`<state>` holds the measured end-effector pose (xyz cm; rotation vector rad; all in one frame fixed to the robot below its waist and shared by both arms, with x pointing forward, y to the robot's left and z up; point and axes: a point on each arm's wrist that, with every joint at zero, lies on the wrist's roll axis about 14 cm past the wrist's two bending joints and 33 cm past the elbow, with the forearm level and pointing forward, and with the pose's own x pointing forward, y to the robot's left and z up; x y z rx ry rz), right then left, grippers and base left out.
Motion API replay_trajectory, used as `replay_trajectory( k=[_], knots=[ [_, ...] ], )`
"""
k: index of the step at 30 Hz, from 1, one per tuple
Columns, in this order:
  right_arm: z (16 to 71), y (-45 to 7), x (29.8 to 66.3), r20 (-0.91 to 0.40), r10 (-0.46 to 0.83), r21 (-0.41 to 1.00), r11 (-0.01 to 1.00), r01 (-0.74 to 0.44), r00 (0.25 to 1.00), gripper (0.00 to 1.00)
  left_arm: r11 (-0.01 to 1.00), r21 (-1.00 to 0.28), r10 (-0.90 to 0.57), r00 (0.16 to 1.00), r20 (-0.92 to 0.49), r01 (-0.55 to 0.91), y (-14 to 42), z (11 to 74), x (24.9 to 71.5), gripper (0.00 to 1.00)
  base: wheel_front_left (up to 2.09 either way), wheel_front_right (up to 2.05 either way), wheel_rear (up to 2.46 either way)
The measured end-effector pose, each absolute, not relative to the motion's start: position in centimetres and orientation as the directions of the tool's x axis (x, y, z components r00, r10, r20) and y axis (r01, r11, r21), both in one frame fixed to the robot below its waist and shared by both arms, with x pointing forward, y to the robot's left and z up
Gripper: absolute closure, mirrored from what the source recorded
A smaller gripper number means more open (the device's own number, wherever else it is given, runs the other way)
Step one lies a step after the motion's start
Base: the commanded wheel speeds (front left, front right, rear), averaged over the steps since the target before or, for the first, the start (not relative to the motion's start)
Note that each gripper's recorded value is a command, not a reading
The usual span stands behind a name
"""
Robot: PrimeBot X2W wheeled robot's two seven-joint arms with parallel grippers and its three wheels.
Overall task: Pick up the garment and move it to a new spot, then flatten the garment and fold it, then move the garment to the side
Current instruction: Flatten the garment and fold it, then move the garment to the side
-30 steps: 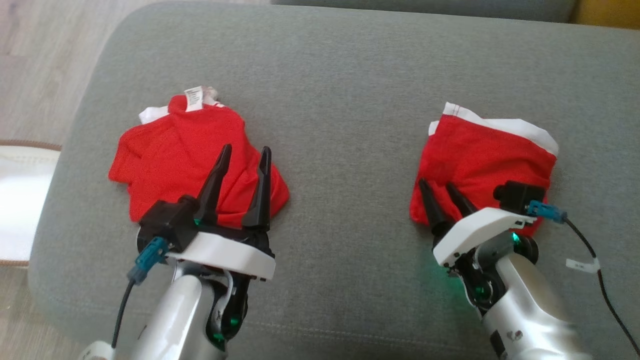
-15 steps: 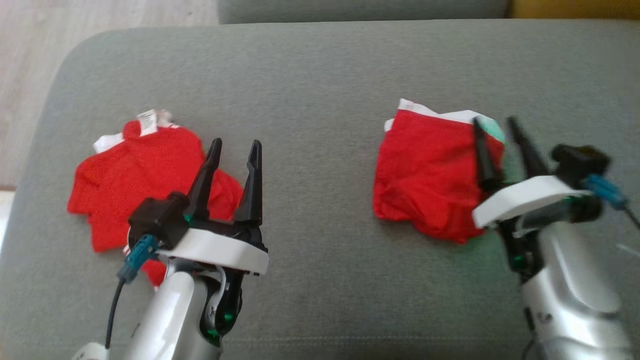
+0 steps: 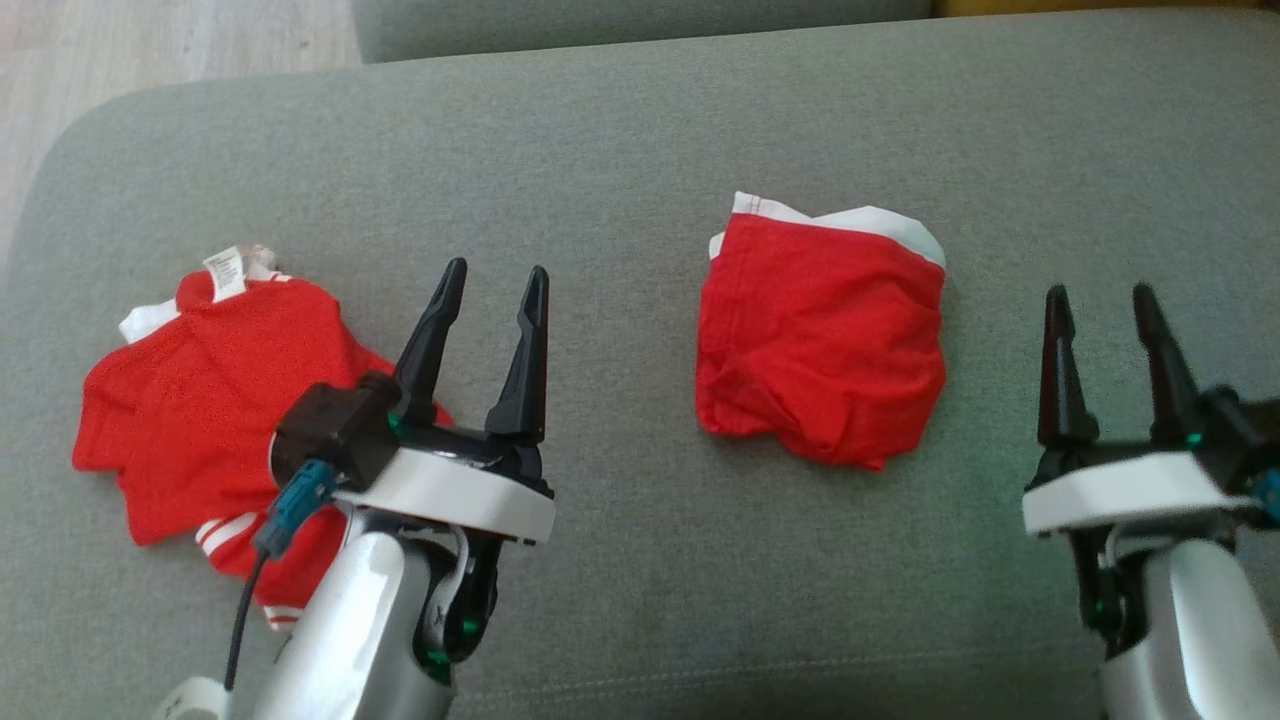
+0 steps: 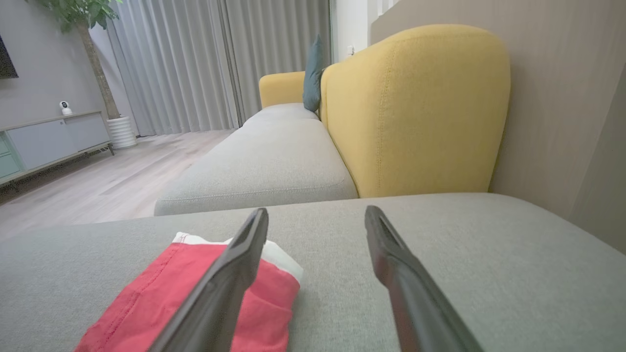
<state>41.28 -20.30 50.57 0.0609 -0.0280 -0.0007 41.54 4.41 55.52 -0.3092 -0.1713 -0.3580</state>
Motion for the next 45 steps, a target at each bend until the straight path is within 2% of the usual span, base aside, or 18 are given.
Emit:
replay_trajectory(
  k=[6, 12, 17, 24, 32, 38, 39, 40, 45],
  knots=[
    [49.3, -20.6, 40.0, 0.009, -0.02, 0.102, 0.995, 0.019, 1.0, 0.0, 0.889, -0.262, -0.329, 0.921, 0.209, 0.377, 4.0, 55.1, 41.5, 0.0, 0.0, 0.0, 0.0],
    [48.7, -20.2, 40.3, -0.007, -0.01, 0.107, 0.994, 0.011, 1.0, 0.0, 0.893, -0.266, -0.32, 0.927, 0.198, 0.364, 4.4, 54.7, 41.6, 0.0, 0.0, 0.0, 0.0],
    [45.8, -19.0, 40.8, -0.12, 0.025, 0.138, 0.99, -0.008, 0.992, 0.0, 0.896, -0.273, -0.31, 0.934, 0.177, 0.349, 4.9, 53.8, 41.9, 0.0, 0.0, 0.0, 0.0],
    [42.1, -16.8, 42.6, -0.244, 0.083, 0.246, 0.969, -0.021, 0.966, 0.0, 0.904, -0.285, -0.293, 0.947, 0.13, 0.319, 5.8, 51.9, 42.6, 0.0, 0.0, 0.0, 0.0],
    [37.1, -14.8, 44.2, -0.389, 0.138, 0.281, 0.959, -0.025, 0.911, 0.0, 0.914, -0.28, -0.277, 0.955, 0.1, 0.295, 6.9, 50.3, 44.2, 0.0, 0.0, 0.0, 0.0],
    [36.3, -13.5, 46.9, -0.376, 0.166, 0.265, 0.962, -0.066, 0.912, 0.01, 0.926, -0.273, -0.251, 0.965, 0.073, 0.261, 8.1, 48.8, 45.4, 0.0, 0.0, 0.0, 0.0],
    [36.3, -13.4, 47.3, -0.37, 0.17, 0.256, 0.964, -0.076, 0.913, 0.57, 0.927, -0.273, -0.248, 0.966, 0.07, 0.258, 8.3, 48.6, 45.6, 0.0, 0.0, 0.0, 0.0],
    [36.4, -13.3, 47.6, -0.361, 0.175, 0.247, 0.965, -0.087, 0.916, 1.0, 0.926, -0.274, -0.25, 0.966, 0.068, 0.259, 8.3, 48.5, 45.7, 0.0, 0.0, 0.0, 0.0],
    [36.5, -13.2, 47.9, -0.352, 0.188, 0.155, 0.978, -0.141, 0.917, 1.0, 0.922, -0.273, -0.265, 0.962, 0.068, 0.273, 7.7, 48.2, 46.2, 0.0, 0.0, 0.0, 0.0]
  ],
)
